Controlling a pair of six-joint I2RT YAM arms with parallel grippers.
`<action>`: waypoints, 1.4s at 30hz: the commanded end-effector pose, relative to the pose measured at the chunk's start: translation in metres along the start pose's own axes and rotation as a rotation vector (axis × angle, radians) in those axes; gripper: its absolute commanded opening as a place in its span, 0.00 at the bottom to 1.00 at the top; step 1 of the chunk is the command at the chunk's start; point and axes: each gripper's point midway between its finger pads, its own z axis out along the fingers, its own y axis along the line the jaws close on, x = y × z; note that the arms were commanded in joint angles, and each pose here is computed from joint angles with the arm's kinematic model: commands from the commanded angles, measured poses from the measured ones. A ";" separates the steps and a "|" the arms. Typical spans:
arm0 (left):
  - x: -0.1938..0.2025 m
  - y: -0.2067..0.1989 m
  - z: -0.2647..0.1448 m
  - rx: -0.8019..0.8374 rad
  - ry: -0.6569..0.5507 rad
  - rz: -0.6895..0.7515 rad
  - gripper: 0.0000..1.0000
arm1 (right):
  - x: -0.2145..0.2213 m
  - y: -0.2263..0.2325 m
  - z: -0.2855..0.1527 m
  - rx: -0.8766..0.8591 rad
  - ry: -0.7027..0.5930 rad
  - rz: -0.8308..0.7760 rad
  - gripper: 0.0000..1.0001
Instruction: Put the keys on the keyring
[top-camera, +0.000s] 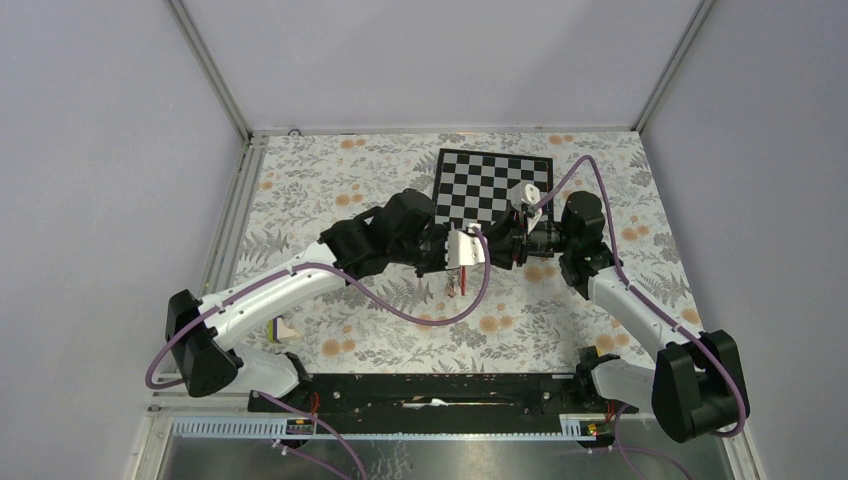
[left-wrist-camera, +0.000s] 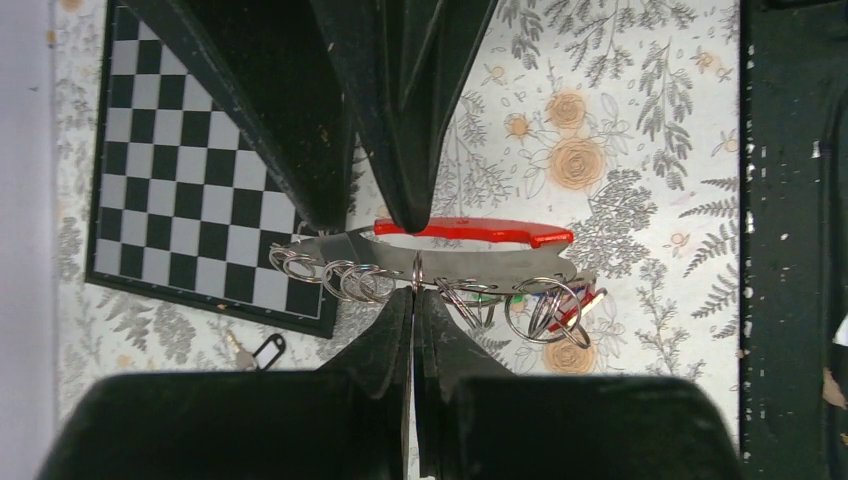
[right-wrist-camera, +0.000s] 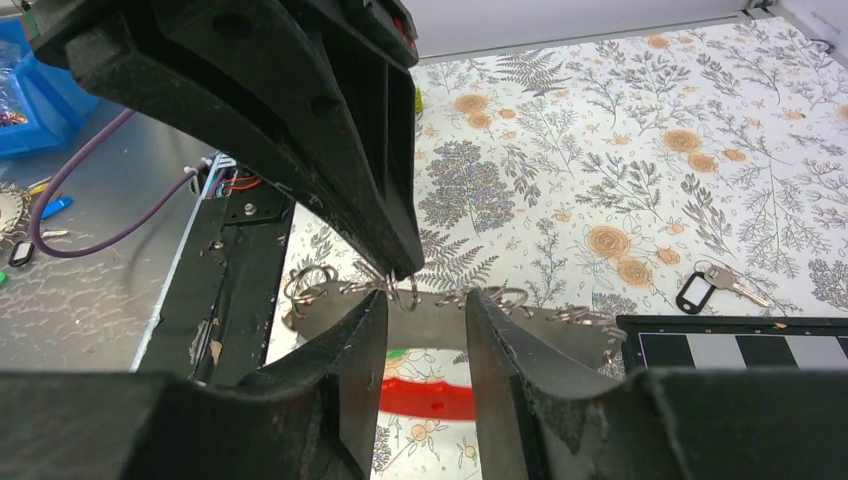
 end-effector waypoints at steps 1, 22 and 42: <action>-0.034 0.006 -0.001 0.008 -0.122 -0.033 0.00 | -0.010 0.007 0.003 -0.032 -0.009 -0.065 0.41; -0.037 0.010 -0.001 0.050 -0.158 -0.115 0.00 | 0.001 0.008 0.011 -0.042 0.030 -0.067 0.35; -0.038 0.013 -0.003 0.081 -0.183 -0.167 0.00 | 0.001 0.006 0.014 -0.030 0.036 -0.081 0.00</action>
